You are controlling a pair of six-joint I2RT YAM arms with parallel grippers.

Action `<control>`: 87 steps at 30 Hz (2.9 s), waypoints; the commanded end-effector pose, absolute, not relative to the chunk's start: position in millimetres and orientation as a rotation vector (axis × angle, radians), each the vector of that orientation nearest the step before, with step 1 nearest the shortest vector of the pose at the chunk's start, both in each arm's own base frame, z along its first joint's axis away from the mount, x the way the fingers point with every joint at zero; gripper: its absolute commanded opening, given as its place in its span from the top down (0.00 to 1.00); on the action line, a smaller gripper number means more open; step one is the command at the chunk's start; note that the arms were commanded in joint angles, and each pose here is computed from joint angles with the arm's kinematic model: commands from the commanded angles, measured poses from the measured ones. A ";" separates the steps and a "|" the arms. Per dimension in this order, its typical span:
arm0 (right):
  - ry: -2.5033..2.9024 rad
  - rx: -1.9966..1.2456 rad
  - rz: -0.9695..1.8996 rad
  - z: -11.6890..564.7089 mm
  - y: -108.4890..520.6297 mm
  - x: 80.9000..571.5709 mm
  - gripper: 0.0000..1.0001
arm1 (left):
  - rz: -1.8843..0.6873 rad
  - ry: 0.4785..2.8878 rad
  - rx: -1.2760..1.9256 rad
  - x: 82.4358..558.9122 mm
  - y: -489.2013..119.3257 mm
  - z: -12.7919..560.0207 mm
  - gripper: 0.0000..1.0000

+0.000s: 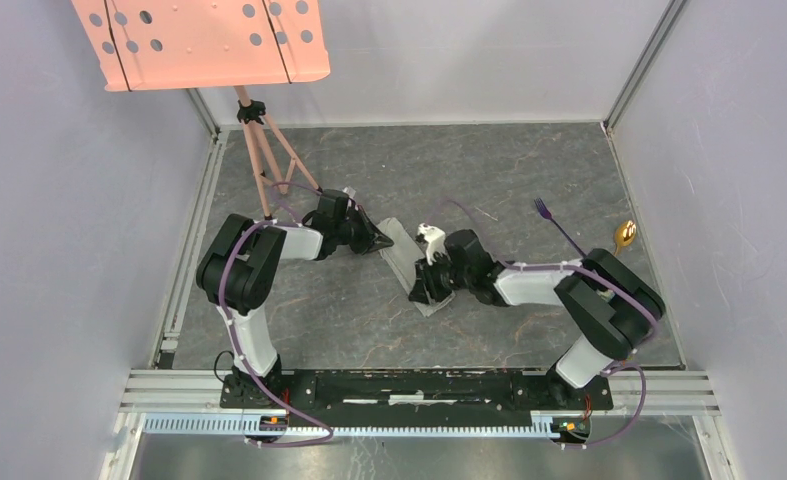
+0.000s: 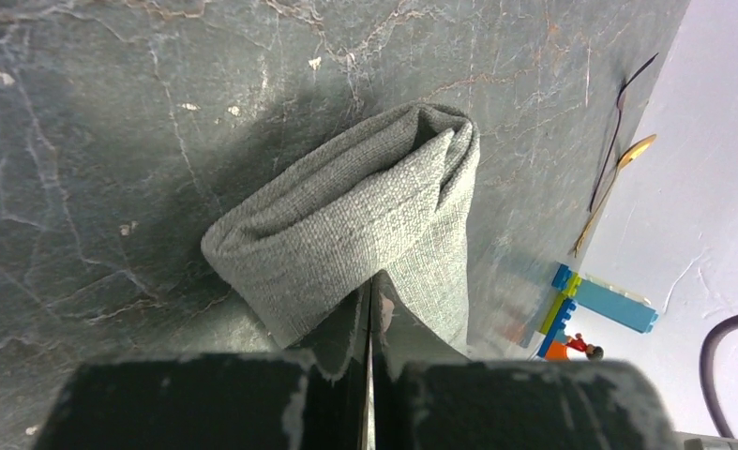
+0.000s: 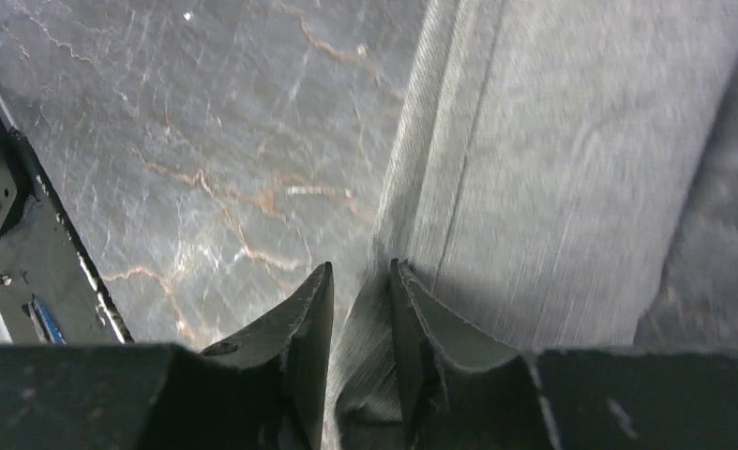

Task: Fold the napkin into a case and place the utensils inside
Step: Smooth out the smaller rectangle-folded napkin at the center of the board, then pick up the smaller rectangle-folded napkin from the center of the board, then turn over the smaller rectangle-folded napkin at the center of the board.

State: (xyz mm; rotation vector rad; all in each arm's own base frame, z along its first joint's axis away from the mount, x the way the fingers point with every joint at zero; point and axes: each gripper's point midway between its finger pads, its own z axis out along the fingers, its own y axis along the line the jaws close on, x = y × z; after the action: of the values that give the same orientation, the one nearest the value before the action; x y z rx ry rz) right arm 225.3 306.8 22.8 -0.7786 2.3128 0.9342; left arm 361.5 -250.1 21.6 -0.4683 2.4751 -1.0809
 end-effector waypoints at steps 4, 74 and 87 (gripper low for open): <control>2.354 -0.776 0.898 2.2 269.4 187.0 0.65 | -0.898 2.616 -0.476 347.3 -223.4 -23.4 0.98; 2.183 -0.644 1.777 113.3 386.0 115.0 1.00 | -0.712 2.215 -0.198 237.6 -134.4 238.7 0.48; 2.456 -0.779 1.056 26.6 284.6 233.0 0.44 | -0.898 2.372 -0.080 243.7 -172.2 185.6 0.47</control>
State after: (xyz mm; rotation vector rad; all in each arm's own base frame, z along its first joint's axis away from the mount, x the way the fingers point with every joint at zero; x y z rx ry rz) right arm 186.8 320.7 34.1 -0.4857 2.4429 1.5171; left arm 245.3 -154.4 201.8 -0.2056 2.3439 -0.7925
